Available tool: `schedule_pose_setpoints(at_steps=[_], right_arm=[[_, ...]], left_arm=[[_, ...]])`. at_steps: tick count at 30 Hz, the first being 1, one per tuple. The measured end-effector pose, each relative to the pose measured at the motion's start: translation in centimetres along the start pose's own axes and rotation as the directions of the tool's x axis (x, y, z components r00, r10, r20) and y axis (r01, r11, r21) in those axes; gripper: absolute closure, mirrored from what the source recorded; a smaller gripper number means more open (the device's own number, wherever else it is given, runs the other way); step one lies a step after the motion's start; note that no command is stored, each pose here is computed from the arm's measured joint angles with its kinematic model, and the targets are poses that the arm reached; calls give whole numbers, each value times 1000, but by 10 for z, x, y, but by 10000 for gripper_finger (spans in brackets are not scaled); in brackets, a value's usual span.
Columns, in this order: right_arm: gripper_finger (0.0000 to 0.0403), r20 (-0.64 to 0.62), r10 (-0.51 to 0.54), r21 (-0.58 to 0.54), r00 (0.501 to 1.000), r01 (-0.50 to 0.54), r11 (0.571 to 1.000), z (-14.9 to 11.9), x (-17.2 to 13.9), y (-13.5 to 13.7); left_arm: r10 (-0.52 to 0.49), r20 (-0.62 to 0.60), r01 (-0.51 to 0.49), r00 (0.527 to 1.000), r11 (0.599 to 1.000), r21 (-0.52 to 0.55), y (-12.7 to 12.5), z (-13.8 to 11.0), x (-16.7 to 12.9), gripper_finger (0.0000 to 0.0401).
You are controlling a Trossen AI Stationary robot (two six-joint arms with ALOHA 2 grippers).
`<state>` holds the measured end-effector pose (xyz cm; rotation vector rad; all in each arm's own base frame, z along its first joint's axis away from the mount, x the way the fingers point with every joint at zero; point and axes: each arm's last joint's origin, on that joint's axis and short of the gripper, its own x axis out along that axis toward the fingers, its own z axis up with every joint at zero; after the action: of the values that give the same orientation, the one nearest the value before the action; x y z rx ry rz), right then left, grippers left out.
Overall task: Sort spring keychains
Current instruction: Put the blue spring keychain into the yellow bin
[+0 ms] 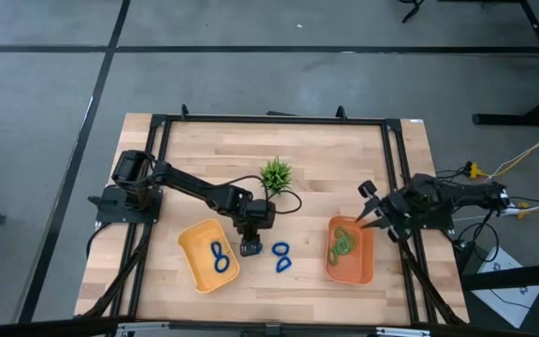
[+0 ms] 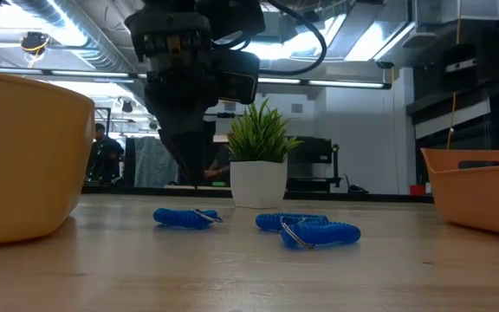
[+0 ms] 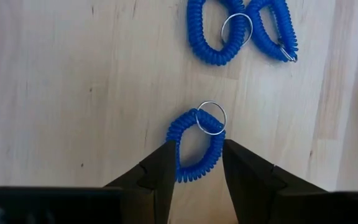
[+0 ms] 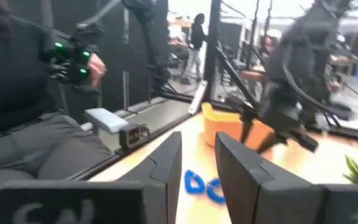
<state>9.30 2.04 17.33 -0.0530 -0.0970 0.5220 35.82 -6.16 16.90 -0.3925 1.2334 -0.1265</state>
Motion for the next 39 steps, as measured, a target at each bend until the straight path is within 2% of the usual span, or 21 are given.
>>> schedule_pose_setpoints(at_steps=[11, 16, 21, 36, 39], right_arm=[[305, -18, -162, 57, 987, 162, 985, -1, -5, -13], [305, -50, -361, 126, 931, 365, 923, -4, -7, -19], [305, -86, -530, 149, 844, 537, 831, -7, -10, -24], [305, -88, -540, 115, 837, 547, 829, -7, -10, -24], [305, -88, -540, 116, 837, 547, 829, -7, -10, -24]], left_arm=[[20, 5, -20, 1000, 998, -63, -3, -1, 1, 274], [22, 5, -21, 1000, 993, -114, -3, -1, 1, 274], [32, 9, -30, 999, 985, -171, -3, -1, 1, 274], [36, 9, -33, 999, 982, -188, -3, -1, 2, 274], [45, -13, -46, 999, 985, -168, 0, -2, 12, 274]])
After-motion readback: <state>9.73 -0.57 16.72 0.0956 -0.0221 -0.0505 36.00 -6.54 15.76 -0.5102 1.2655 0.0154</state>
